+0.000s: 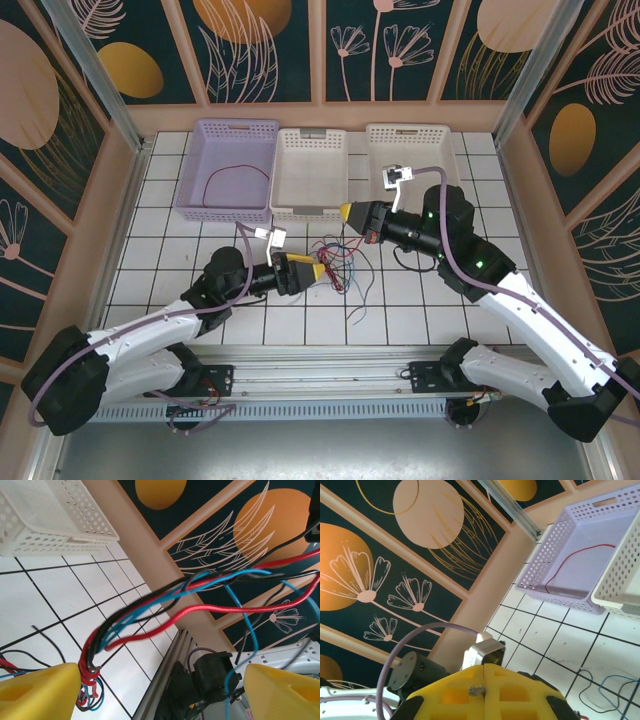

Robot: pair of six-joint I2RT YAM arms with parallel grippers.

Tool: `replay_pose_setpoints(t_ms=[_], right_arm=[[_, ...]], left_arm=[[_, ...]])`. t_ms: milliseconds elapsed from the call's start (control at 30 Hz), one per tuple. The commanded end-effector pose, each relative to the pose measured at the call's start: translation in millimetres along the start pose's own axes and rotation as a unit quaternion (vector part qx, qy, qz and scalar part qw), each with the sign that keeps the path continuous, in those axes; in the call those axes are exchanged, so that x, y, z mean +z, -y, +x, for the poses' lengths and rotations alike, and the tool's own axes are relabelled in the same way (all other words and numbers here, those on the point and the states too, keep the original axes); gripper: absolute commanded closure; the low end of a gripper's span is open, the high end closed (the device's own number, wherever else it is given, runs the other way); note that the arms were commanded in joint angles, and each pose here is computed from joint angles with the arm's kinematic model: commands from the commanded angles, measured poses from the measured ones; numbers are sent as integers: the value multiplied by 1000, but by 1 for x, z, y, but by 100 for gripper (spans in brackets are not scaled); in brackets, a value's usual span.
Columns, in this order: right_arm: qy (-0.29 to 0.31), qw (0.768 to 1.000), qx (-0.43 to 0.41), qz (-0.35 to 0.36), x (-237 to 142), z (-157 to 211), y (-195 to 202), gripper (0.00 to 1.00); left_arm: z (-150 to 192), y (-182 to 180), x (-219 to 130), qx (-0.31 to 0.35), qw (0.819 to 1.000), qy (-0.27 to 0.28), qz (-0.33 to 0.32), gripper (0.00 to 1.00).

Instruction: Untangle the cables

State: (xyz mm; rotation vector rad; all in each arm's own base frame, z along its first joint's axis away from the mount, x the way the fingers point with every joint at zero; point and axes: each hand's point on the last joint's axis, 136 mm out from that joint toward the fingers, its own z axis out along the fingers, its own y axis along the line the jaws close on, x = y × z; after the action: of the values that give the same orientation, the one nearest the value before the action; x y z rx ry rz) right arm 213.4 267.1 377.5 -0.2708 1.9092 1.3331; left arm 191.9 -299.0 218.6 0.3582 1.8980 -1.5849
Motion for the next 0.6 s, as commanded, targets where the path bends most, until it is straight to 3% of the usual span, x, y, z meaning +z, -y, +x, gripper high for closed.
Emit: replay_pose_setpoints(t_ms=[0,333,567], right_arm=[[15,999,-1,-33,-1,-10,-15,100],[5,999,6,-47,1,0,-14,100],[-2,999,11,-51,4,6,-12,100]], left_arm=[[-8,12,2,20,999,21,21,17],[-16,8,11,36,999,29,1,18],[-12,10,21,30,999,17,19,35]])
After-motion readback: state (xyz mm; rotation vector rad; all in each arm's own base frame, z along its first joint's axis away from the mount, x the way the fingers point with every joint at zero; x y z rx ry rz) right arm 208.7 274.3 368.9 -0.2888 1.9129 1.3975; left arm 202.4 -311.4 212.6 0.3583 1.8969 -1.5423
